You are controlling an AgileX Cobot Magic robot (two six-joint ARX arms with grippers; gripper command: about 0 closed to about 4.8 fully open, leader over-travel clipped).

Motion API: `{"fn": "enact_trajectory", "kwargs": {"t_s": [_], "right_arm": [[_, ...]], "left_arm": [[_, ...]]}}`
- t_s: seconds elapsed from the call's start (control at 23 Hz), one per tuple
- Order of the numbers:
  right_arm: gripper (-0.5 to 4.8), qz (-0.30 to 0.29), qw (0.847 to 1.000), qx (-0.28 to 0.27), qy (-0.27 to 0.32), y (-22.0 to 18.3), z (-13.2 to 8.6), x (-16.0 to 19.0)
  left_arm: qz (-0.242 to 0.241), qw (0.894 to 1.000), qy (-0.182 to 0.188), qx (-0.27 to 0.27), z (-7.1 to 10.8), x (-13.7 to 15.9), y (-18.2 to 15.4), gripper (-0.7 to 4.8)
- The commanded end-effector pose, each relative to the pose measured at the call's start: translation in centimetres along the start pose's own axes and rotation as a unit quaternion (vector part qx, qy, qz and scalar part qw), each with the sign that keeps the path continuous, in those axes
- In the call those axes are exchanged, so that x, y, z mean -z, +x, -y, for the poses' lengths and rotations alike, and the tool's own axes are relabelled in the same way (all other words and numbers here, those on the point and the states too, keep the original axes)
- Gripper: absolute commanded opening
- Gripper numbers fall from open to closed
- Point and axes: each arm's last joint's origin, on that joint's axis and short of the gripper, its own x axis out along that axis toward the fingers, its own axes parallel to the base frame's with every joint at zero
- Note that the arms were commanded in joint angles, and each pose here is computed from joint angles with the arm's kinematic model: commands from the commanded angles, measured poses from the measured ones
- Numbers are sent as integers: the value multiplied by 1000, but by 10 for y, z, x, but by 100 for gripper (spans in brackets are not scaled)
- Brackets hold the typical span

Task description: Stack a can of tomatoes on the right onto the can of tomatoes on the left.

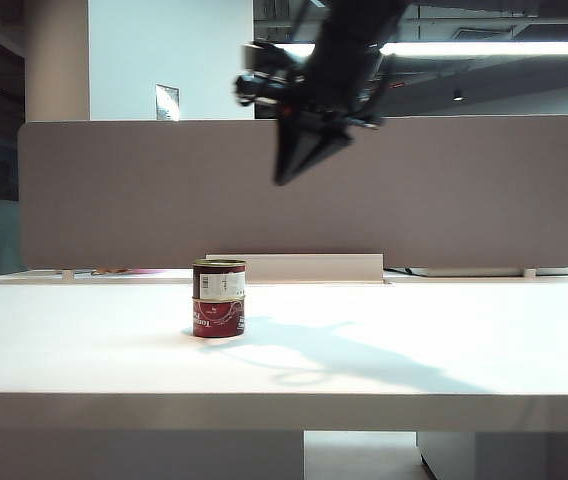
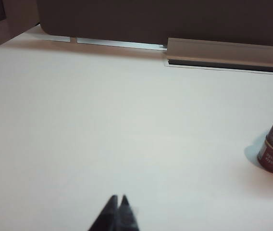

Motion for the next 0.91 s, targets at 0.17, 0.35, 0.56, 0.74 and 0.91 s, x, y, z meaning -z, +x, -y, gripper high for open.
{"fn": "enact_trajectory", "kwargs": {"t_s": [0.17,0.35,0.56,0.74,0.91], "right_arm": [[-5,-4,999,23,26,-27,23,16],[-5,23,998,42,46,-47,34,38],[-5,82,992,69,60,-74,35,68],[-5,111,984,114,76,-91,33,98],[-5,123,979,130,99,-95,37,124]], "left_arm": [[9,1000,2,1,0,-3,0,-6],[9,1000,2,2,0,-3,0,-6],[9,1000,2,2,0,-3,0,-6],[9,1000,2,2,0,-3,0,-6],[9,1000,2,2,0,-3,0,-6]]}}
